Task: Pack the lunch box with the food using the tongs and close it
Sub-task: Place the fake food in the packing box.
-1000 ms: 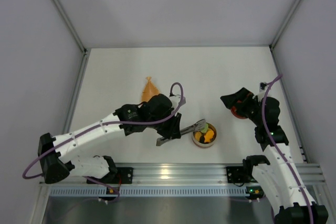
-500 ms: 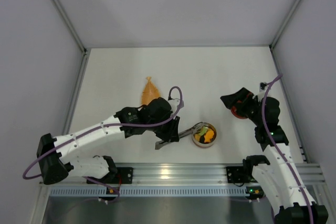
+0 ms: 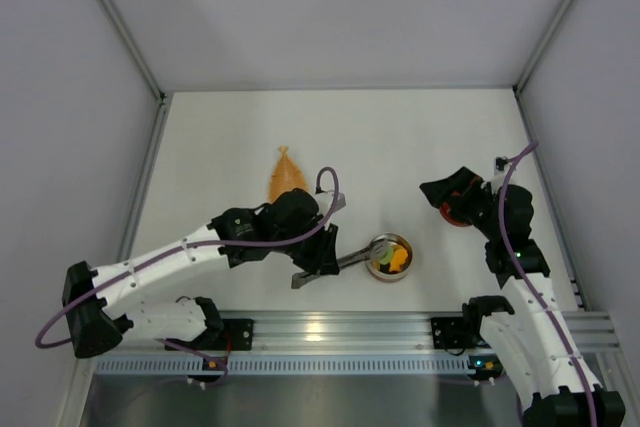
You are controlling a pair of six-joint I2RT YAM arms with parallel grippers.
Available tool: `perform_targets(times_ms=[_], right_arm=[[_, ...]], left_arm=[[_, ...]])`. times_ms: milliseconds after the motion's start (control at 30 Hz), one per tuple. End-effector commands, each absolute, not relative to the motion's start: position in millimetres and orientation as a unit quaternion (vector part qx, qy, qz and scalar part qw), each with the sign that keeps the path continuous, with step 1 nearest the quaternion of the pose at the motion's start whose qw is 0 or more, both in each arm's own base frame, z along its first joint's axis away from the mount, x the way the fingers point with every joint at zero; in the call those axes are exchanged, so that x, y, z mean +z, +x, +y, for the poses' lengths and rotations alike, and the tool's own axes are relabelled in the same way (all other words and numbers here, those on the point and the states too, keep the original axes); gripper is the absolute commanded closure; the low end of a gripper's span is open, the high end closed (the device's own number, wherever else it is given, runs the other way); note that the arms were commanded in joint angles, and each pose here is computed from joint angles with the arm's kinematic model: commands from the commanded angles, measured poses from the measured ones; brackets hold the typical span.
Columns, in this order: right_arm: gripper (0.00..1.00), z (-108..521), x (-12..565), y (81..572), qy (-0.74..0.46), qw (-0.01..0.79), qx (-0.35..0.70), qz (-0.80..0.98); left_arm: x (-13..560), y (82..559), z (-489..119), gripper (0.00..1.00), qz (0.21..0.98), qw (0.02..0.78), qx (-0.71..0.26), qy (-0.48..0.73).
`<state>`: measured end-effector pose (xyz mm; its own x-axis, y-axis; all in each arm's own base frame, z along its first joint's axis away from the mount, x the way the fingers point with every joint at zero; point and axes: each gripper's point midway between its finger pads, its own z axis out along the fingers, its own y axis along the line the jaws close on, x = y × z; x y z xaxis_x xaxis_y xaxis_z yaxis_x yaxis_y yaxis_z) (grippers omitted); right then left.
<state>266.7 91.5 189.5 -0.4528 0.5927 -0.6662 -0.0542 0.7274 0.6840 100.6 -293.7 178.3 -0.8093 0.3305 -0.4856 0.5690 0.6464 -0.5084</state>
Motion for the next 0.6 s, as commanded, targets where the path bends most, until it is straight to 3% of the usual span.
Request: perform_targets(times_ms=[0, 567], right_arm=[[0.0, 87.0, 203.7, 272.5, 0.164, 0.522, 0.324, 0.772], [0.01, 87.0, 201.1, 272.8, 0.164, 0.521, 0.323, 0.773]], left_arm=[[194.6, 95.6, -304.8, 0.77, 0.869, 0.186, -0.379, 0.258], [170.6, 95.0, -302.2, 0.73, 0.88, 0.169, -0.359, 0.261]])
